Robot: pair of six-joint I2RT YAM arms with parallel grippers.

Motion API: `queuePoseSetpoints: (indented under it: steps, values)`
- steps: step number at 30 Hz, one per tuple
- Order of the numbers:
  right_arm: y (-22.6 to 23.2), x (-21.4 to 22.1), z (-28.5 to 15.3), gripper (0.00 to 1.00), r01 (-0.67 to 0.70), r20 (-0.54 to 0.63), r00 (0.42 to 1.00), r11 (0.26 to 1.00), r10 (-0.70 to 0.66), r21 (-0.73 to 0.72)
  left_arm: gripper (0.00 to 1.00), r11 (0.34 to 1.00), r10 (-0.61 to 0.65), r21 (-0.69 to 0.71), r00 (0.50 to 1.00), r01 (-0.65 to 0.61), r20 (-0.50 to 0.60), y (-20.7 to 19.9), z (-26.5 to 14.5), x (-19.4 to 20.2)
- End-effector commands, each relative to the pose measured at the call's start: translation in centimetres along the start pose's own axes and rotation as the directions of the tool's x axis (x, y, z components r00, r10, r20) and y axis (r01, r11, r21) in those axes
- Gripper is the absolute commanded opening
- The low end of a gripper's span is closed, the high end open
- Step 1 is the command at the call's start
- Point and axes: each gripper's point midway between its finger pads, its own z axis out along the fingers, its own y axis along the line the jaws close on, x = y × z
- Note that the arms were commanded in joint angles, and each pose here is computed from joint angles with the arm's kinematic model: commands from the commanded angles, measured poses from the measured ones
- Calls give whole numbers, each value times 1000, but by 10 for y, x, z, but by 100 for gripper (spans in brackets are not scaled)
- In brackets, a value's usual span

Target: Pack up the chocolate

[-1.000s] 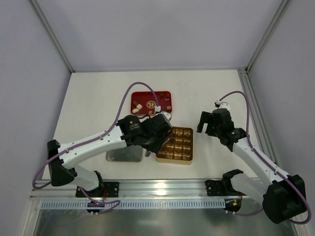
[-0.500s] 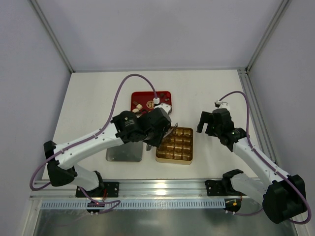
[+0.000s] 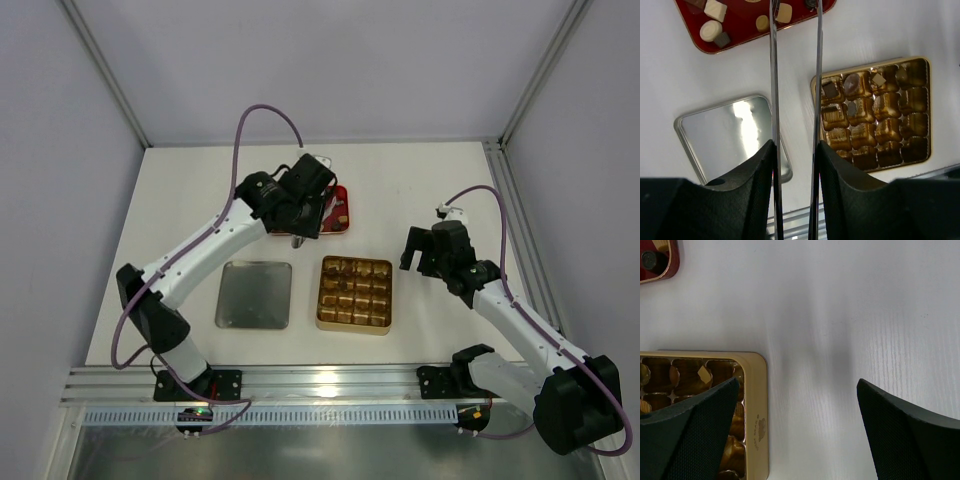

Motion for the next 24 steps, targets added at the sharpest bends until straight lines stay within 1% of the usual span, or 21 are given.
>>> queuePoseSetpoints:
  steps: [1, 5, 11, 24]
  values:
    - [6, -14, -4, 100, 4, 39, 999, 1000, -4, -20, 39, 999, 17, 32, 999, -18, 41, 3, 12, -29]
    - [4, -12, -5, 100, 5, 37, 999, 1000, -4, -16, 38, 999, 40, 36, 999, -40, -15, 0, 37, -29]
    - [3, -11, -4, 100, 7, 33, 999, 1000, -6, -14, 38, 997, 62, 59, 996, -59, -59, -6, 56, -24]
    - [1, -9, -4, 100, 11, 30, 999, 1000, -11, -6, 38, 994, 82, 83, 993, -75, -86, -15, 74, -21]
